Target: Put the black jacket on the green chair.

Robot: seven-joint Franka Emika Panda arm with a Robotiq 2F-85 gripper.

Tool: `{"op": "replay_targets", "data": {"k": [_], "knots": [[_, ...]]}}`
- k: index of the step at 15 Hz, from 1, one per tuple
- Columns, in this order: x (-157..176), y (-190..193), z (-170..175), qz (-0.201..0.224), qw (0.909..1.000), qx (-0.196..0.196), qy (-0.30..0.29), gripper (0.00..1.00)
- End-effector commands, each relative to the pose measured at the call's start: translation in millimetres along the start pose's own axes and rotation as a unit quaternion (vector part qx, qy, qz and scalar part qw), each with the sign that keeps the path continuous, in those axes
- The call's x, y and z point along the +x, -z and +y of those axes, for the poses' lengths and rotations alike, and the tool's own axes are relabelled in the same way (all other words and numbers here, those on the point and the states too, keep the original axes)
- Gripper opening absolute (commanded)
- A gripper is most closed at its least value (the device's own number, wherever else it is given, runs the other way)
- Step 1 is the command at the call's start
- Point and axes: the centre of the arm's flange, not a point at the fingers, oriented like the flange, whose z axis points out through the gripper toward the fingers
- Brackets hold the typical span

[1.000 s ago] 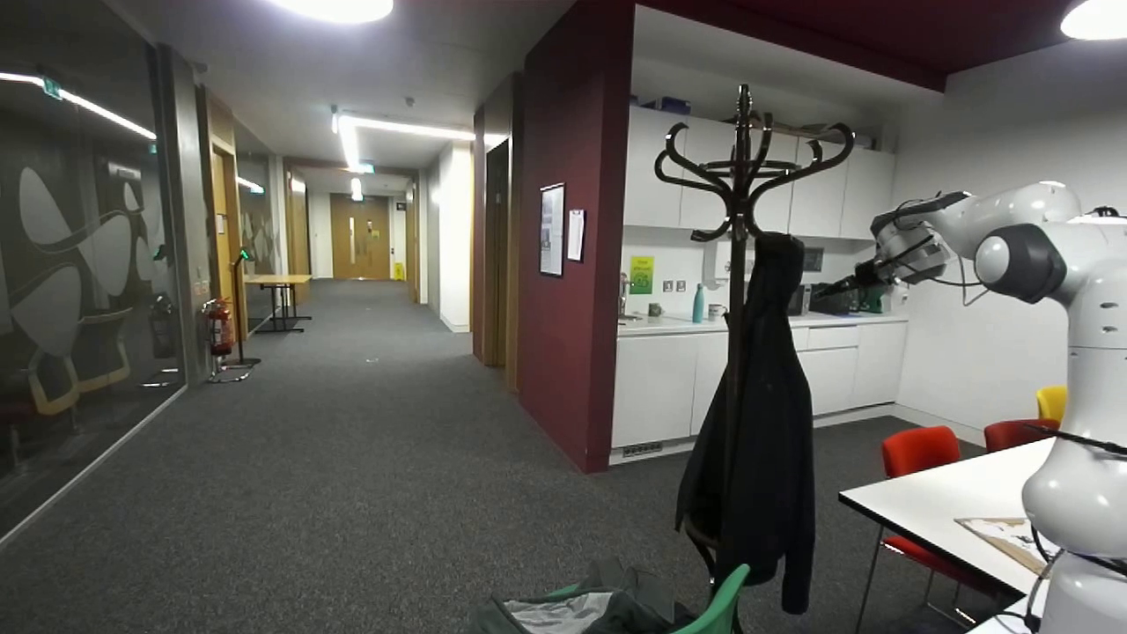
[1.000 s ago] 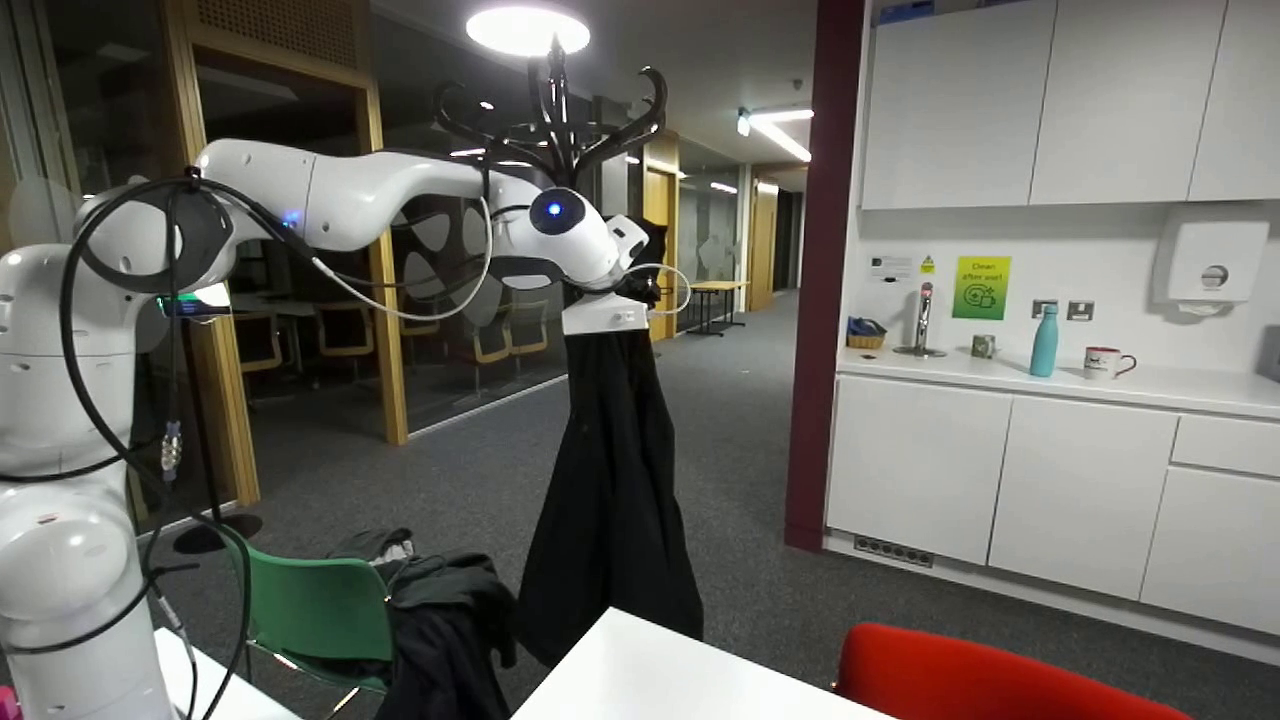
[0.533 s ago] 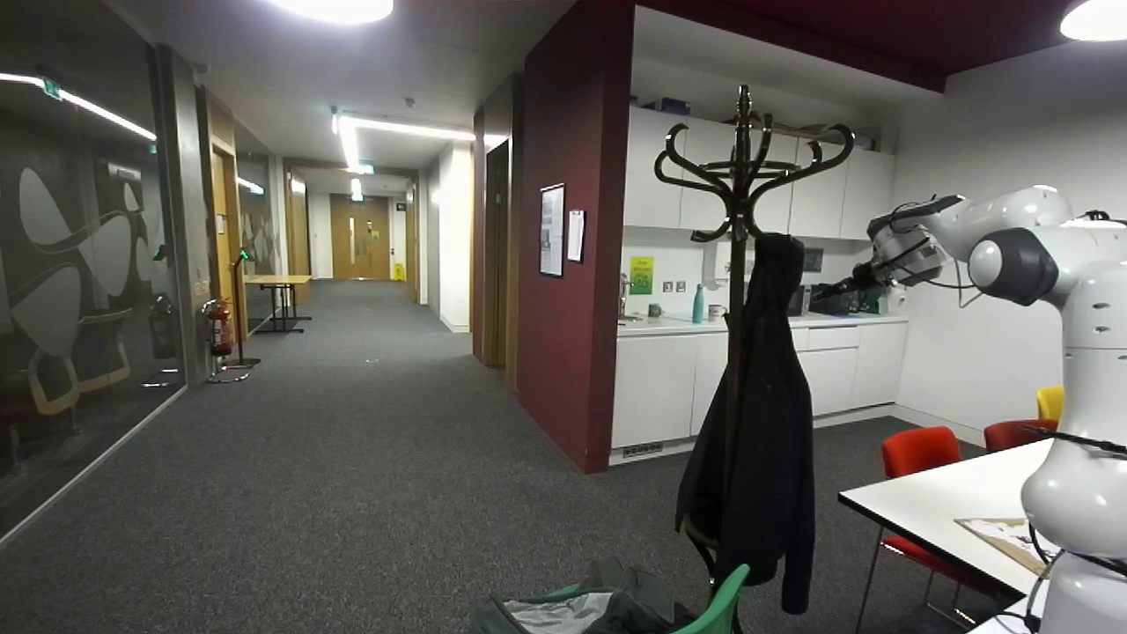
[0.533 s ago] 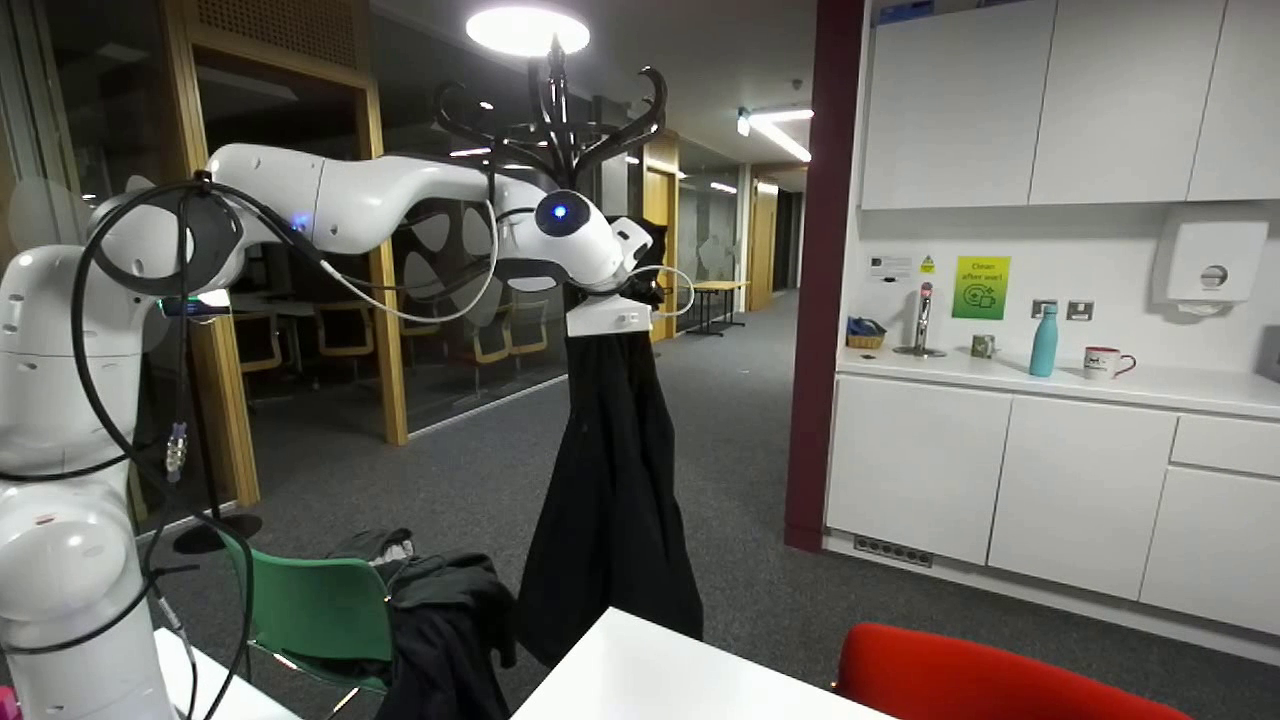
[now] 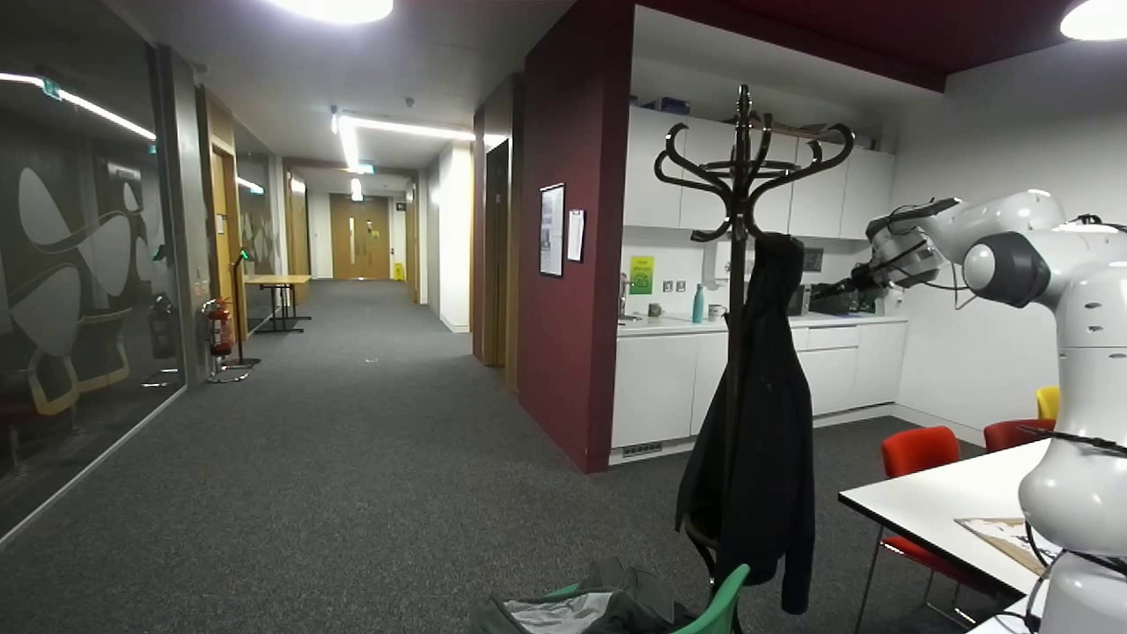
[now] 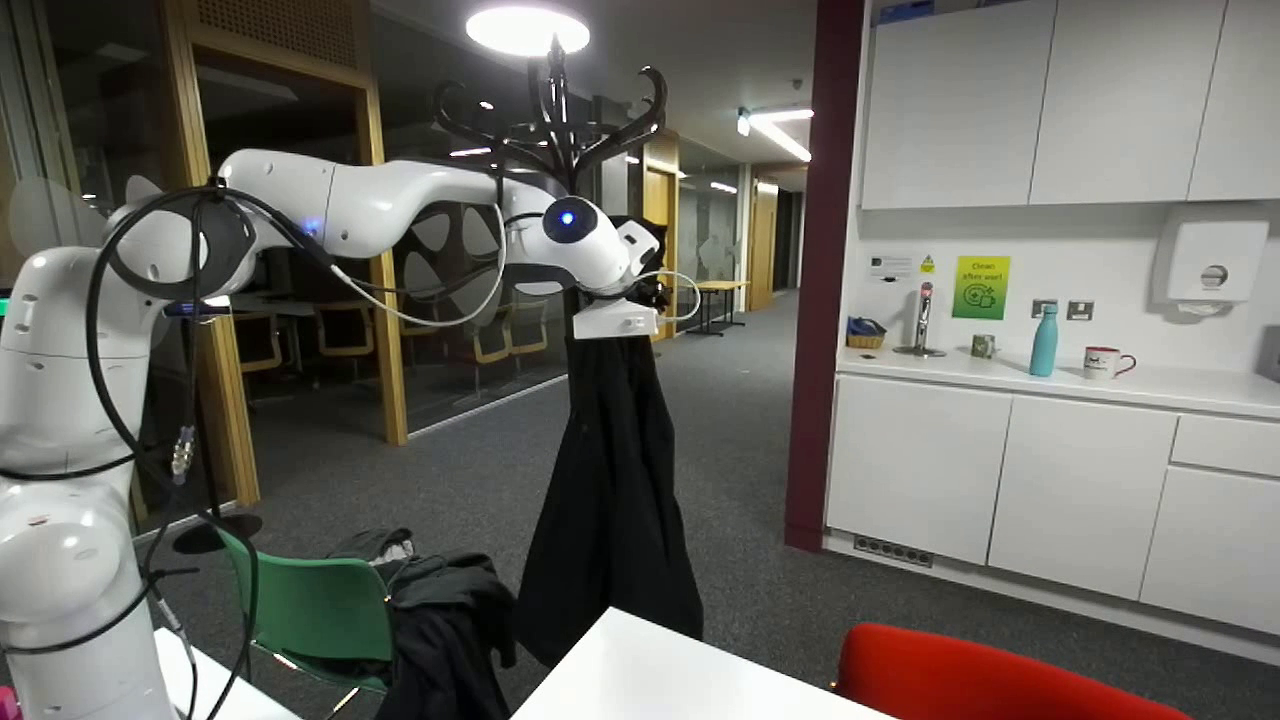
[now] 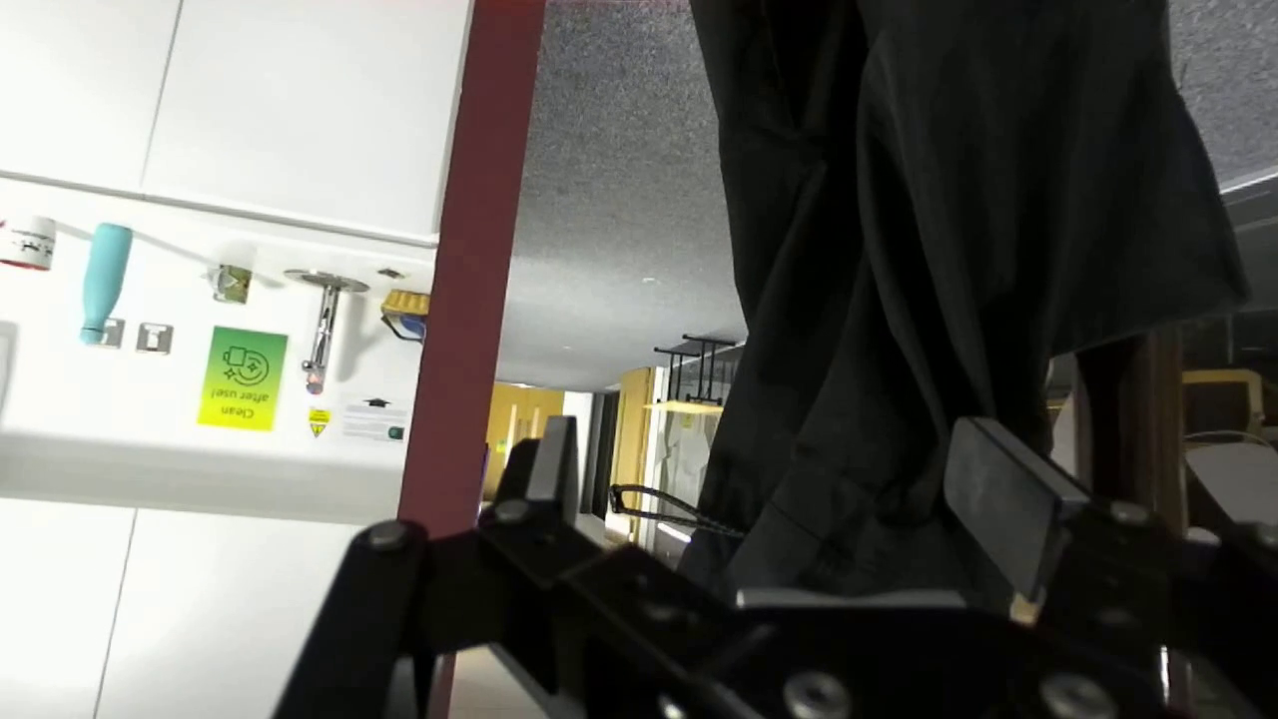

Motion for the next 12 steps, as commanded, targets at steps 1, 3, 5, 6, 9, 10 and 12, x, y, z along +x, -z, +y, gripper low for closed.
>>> {"op": "replay_targets", "data": {"k": [1, 3, 5, 6, 9, 10, 12], "knots": [[25, -13, 10, 0.035, 0.9993, -0.014, 0.007, 1.0], [37, -18, 6, 0.046, 0.9989, -0.006, 0.008, 1.0], [46, -25, 2, 0.053, 0.9985, 0.005, 0.009, 1.0], [49, -28, 0, 0.055, 0.9984, 0.008, 0.01, 1.0], [53, -37, 0, 0.058, 0.9981, 0.014, 0.014, 0.75], [52, -39, 0, 0.059, 0.998, 0.015, 0.017, 0.73], [52, -41, 1, 0.059, 0.998, 0.013, 0.02, 0.6]]}}
